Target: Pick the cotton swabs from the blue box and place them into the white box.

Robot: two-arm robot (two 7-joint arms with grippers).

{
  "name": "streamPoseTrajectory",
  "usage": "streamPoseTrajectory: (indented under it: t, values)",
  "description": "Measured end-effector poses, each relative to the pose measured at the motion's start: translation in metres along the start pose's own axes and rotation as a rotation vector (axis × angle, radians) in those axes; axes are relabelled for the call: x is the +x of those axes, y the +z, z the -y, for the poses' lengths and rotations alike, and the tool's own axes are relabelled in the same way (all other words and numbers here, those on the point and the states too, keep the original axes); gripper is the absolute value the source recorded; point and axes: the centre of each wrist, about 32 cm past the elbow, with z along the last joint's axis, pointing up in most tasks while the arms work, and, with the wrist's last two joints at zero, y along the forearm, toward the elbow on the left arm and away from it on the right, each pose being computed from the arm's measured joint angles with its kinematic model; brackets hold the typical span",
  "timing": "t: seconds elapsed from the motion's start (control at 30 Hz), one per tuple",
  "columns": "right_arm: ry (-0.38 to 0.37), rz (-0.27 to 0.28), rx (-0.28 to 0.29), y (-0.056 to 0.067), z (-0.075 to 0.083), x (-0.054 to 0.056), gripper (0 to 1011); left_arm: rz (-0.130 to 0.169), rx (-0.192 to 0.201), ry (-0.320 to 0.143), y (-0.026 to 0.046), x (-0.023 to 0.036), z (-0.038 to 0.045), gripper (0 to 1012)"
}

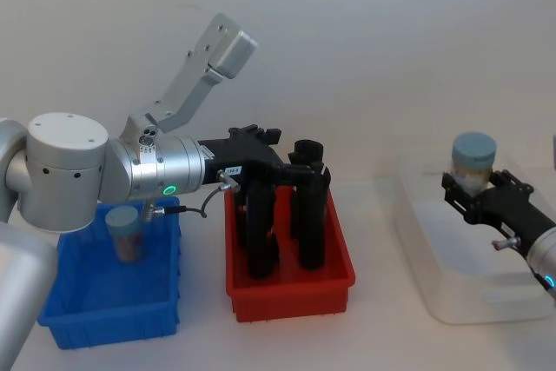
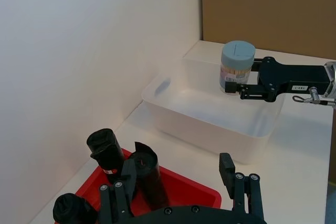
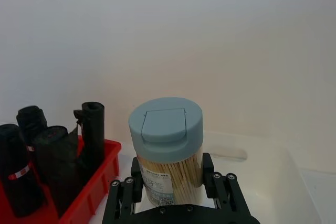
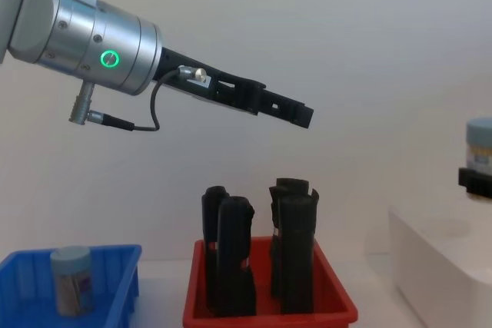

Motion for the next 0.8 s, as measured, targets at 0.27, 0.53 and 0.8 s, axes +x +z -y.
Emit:
streamPoseTrajectory:
  t: [0.27, 0.53, 0.8]
  values:
    - [-0.027, -0.007, -0.061, -0.0031, 0.0046, 0.0037, 647, 0.0, 0.0, 0.0, 0.0, 0.0, 0.0, 1004]
    - [-0.029, -0.009, -0.093, -0.0053, 0.0059, 0.0054, 647, 0.0, 0.0, 0.0, 0.0, 0.0, 0.0, 1004]
    - [-0.026, -0.007, -0.112, -0.0073, 0.0068, 0.0065, 720, 0.0, 0.0, 0.0, 0.0, 0.0, 0.0, 1004]
